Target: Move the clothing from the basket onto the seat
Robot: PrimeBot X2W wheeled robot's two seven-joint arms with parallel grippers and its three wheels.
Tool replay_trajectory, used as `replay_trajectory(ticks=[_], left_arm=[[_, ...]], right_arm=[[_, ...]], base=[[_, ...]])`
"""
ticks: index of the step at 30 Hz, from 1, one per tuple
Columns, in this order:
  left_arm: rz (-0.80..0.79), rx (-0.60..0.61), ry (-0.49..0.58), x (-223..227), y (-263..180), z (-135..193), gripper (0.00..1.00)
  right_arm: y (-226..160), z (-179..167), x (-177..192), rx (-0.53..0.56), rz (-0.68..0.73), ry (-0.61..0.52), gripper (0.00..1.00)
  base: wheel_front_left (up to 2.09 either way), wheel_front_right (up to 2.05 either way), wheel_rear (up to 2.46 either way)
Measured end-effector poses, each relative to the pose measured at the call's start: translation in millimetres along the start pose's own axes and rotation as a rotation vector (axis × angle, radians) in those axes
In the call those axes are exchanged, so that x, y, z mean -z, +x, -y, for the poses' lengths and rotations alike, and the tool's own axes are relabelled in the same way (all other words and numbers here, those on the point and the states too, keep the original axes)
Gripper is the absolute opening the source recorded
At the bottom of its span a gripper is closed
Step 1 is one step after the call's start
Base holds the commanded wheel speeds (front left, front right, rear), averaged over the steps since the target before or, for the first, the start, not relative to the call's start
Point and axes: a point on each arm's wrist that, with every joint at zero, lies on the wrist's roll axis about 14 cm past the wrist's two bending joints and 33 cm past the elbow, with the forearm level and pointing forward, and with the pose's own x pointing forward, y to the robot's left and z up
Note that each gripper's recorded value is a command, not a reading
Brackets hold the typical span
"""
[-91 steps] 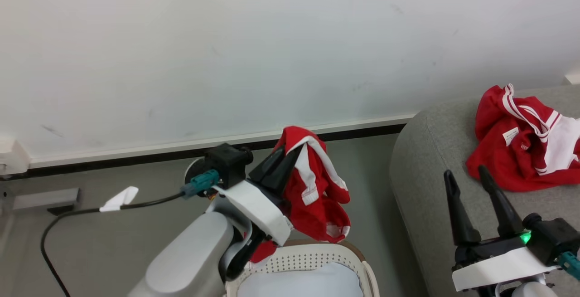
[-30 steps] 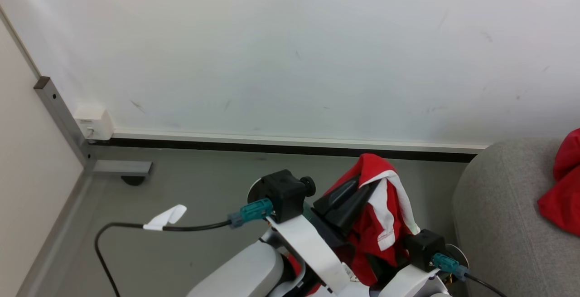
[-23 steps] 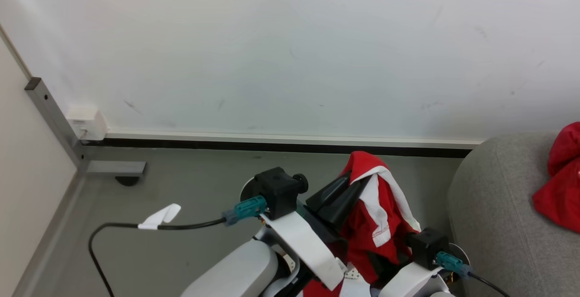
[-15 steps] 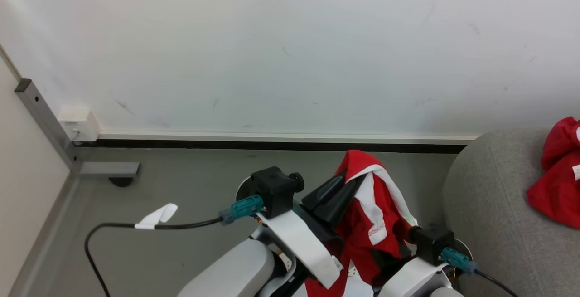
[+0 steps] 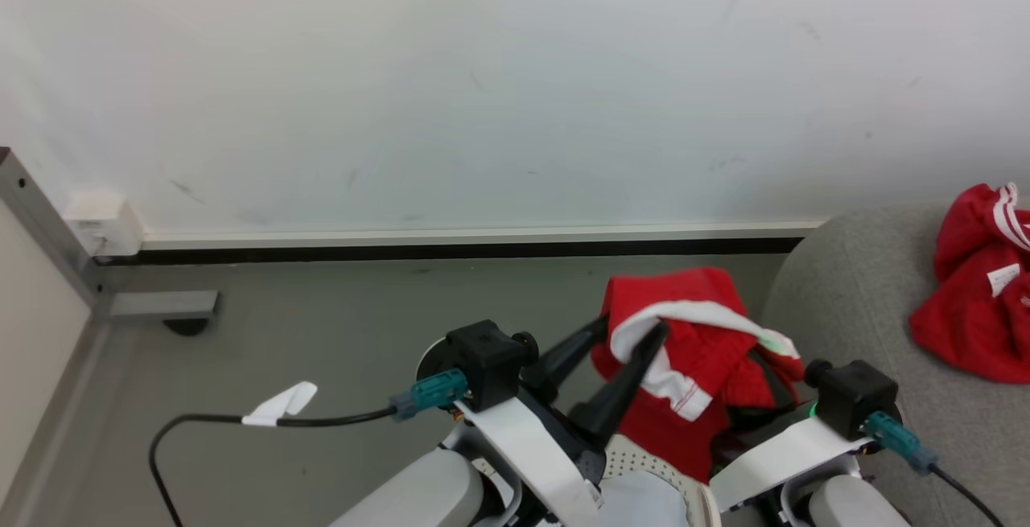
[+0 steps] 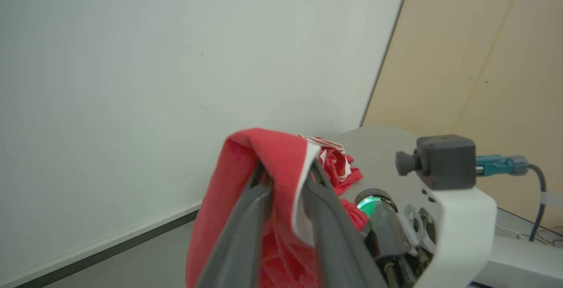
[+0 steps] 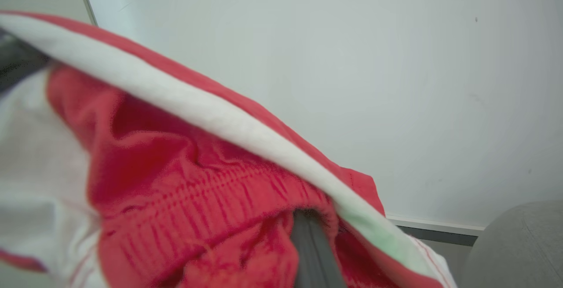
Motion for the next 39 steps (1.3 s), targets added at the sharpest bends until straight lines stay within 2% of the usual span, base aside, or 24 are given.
replay_trajectory(ticks=[13, 22, 28, 33, 39], left_arm=[[-0.019, 0.121, -0.063, 18.7, 20.0, 35.7, 1.00], [-0.056, 0.252, -0.108, 39.8, 35.6, 71.9, 1.00], [-0.089, 0.328, -0.103, 57.7, 44.3, 91.3, 1.00], [-0.099, 0.389, -0.103, 68.5, 52.6, 104.9, 1.00], [-0.123, 0.428, -0.114, 85.0, 60.8, 109.6, 1.00]], right_arm=[[-37.1, 70.7, -52.0, 0.203, 0.130, -0.118, 0.00], [-98.0, 137.8, -100.9, 0.410, 0.202, -0.269, 0.00], [-142.3, 168.2, -130.8, 0.536, 0.243, -0.349, 0.00], [-174.0, 183.8, -134.9, 0.628, 0.240, -0.369, 0.00], [-191.3, 192.4, -130.9, 0.695, 0.227, -0.366, 0.00]], base=[[0.00, 0.00, 0.00], [0.00, 0.00, 0.00], [0.00, 0.00, 0.00], [0.00, 0.00, 0.00], [0.00, 0.00, 0.00]])
